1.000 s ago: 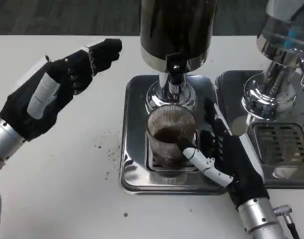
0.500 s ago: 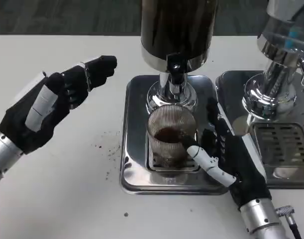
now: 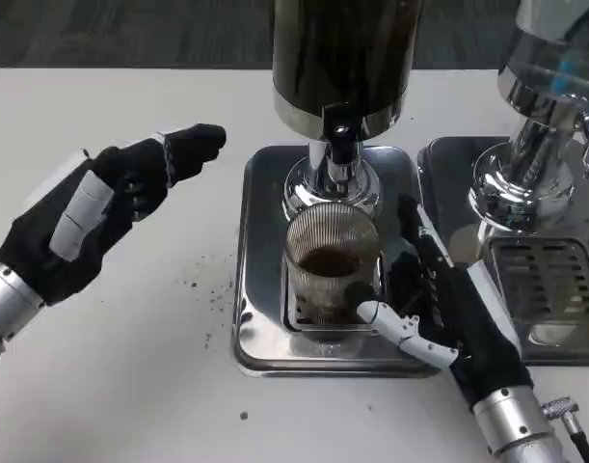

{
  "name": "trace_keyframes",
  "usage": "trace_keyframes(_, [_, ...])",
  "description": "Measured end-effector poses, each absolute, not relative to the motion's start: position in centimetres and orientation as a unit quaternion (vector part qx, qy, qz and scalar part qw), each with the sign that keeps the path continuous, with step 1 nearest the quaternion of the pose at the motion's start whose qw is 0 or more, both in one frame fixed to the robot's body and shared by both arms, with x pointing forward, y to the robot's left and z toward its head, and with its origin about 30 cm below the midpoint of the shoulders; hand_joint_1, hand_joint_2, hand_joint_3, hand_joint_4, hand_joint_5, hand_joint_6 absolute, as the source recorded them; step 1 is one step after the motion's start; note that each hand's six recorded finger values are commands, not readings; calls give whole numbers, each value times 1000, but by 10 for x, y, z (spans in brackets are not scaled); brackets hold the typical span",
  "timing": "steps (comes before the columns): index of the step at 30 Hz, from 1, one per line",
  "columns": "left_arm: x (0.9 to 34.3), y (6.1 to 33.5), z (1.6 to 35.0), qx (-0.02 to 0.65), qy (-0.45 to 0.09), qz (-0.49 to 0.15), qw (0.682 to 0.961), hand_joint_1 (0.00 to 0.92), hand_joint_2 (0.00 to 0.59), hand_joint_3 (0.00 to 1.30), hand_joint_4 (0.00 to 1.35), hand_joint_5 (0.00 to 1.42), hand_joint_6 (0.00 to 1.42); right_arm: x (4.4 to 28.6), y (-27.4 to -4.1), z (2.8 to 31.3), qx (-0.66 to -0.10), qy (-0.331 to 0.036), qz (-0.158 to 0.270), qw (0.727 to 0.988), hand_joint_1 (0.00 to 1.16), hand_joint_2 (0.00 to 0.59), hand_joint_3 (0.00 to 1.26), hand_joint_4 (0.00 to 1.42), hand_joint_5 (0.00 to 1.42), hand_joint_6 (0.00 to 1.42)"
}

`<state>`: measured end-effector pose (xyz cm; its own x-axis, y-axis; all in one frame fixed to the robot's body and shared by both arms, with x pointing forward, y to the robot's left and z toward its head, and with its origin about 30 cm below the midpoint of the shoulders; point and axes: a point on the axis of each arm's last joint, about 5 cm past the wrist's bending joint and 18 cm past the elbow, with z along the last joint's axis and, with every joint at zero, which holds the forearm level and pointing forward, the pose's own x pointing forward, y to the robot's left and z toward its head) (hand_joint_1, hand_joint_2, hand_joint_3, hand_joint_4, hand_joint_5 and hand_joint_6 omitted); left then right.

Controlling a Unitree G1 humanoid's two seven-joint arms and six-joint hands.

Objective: Grasp the cup under the faucet to collect the drink, then remove the cup.

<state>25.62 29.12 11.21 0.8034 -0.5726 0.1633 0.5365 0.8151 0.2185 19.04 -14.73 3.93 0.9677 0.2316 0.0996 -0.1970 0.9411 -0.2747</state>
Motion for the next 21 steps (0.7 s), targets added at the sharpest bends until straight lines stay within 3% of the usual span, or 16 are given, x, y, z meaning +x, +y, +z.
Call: trace_keyframes(21, [250,296,106,83,-89,-287,950,0,74,294,167,104,42,193,-142,43,-181,-64,141,971,628,199,0,0,0,0])
